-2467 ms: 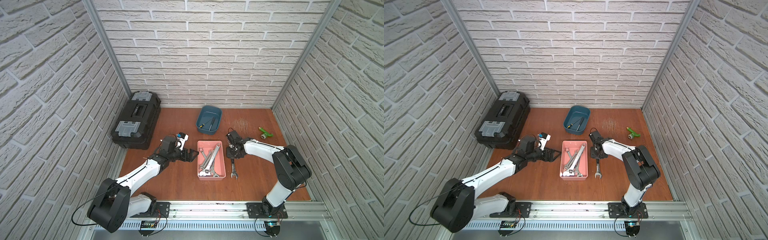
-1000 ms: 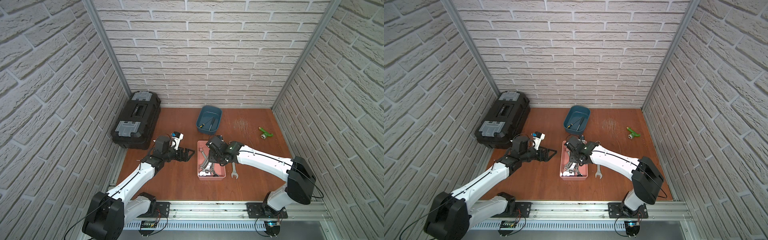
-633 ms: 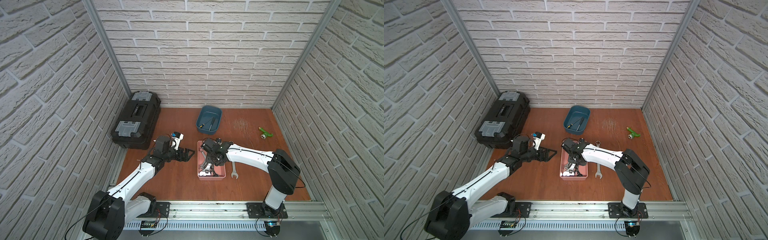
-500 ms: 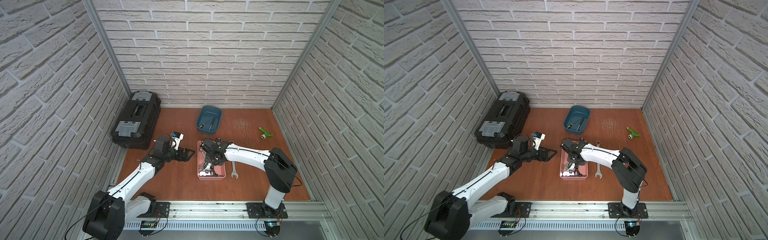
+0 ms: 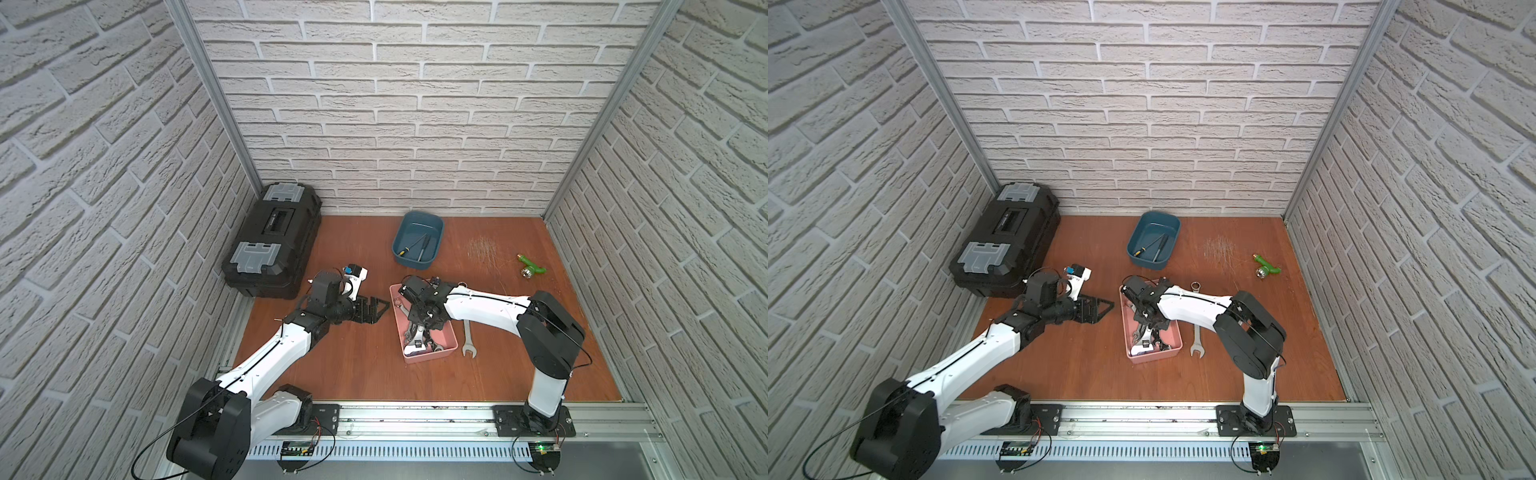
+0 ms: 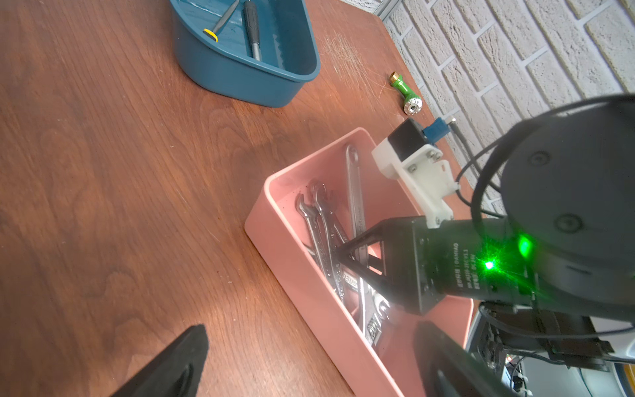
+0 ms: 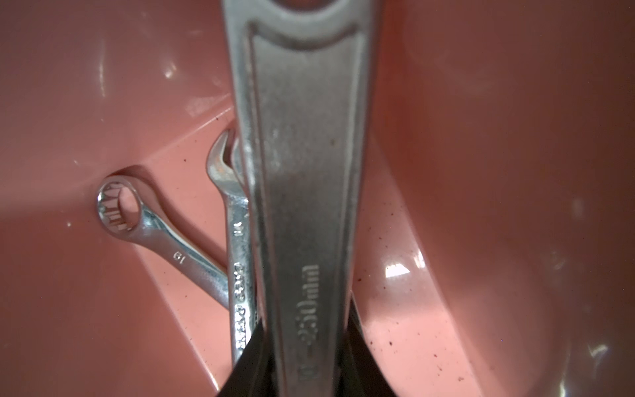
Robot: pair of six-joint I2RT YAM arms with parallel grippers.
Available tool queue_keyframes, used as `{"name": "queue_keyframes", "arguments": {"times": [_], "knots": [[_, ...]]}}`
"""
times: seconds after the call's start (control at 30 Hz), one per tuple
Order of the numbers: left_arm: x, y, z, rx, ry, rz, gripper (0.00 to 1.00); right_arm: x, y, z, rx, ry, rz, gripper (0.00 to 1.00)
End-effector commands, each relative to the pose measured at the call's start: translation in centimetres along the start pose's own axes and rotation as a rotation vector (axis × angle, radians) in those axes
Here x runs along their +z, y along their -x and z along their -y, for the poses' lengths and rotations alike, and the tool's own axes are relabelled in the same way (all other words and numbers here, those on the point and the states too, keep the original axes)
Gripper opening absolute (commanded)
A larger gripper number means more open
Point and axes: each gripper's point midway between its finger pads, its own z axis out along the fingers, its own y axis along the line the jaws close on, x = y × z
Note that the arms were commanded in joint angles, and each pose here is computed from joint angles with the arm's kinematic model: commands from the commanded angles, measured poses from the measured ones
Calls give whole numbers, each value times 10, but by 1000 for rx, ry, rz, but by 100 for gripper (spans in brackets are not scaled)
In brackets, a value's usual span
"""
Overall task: Take out the wrench from the storage box
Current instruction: Pick up the wrench from the storage box.
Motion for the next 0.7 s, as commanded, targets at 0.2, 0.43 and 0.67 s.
{"name": "queue_keyframes", "arguments": {"times": [0.2, 0.43, 0.67], "knots": [[2, 10, 3, 29, -15, 12, 98, -55, 20, -24, 17, 106, 93, 11], [3, 19, 6, 34, -27, 28, 98, -100, 34, -26, 26, 163, 177, 8], [3, 25, 9, 29, -36, 44, 98, -134, 55, -17, -31, 173, 273, 6]]}}
